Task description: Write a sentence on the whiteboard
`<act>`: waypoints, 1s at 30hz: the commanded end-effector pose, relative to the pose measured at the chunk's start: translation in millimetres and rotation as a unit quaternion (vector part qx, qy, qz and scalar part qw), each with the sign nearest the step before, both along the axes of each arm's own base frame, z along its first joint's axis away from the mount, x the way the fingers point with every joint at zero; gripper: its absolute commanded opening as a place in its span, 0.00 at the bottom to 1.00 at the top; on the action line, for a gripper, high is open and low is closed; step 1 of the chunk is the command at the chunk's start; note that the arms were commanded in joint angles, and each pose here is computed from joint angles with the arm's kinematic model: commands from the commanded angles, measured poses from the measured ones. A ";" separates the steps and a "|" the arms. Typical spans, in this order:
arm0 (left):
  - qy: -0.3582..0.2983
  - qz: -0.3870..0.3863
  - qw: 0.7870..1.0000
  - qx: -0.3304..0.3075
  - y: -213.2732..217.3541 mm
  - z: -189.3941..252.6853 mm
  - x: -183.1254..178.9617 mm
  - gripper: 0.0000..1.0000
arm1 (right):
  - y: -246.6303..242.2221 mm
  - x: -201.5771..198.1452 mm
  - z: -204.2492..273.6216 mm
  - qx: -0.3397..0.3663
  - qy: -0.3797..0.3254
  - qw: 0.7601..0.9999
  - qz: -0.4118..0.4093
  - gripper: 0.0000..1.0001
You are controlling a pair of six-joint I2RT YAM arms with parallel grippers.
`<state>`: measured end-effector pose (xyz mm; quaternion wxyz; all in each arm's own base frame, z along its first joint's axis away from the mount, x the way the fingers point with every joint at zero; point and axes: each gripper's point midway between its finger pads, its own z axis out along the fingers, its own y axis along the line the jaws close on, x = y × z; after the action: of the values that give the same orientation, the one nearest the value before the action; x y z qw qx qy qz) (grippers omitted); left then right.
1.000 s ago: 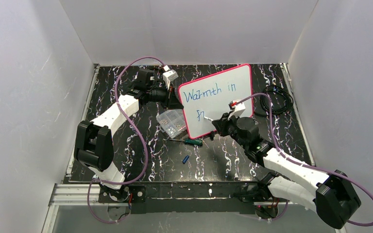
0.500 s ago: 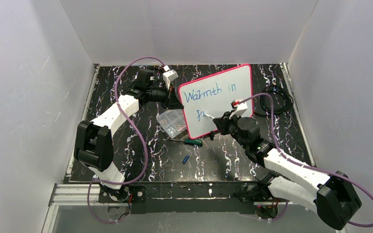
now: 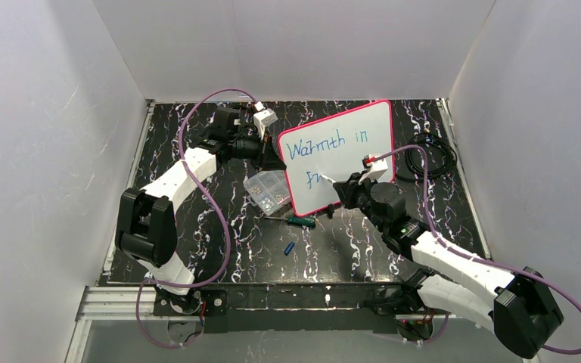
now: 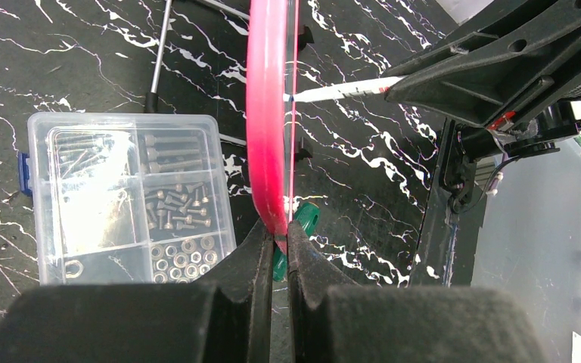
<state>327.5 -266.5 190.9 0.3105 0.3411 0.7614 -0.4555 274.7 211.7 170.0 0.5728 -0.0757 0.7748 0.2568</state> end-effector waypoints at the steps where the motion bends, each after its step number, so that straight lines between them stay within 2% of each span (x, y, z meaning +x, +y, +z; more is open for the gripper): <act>1: -0.045 -0.033 0.998 -0.034 -6.1 43.2 -13.2 0.00 | -11.0 7.6 11.9 0.010 -0.021 0.999 -0.037 0.01; 13: -0.046 -0.033 0.998 -0.034 -5.8 44.3 -14.1 0.00 | -14.1 3.0 -8.5 -0.003 0.003 0.999 -0.038 0.01; 30: -0.045 -0.035 0.998 -0.031 -5.1 43.8 -15.0 0.00 | -11.7 1.9 24.7 -0.002 -0.022 0.999 -0.023 0.01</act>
<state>327.1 -266.3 191.1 0.3098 0.3425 0.7614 -0.4550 272.9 201.9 163.4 0.5712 -0.0640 0.7822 0.2404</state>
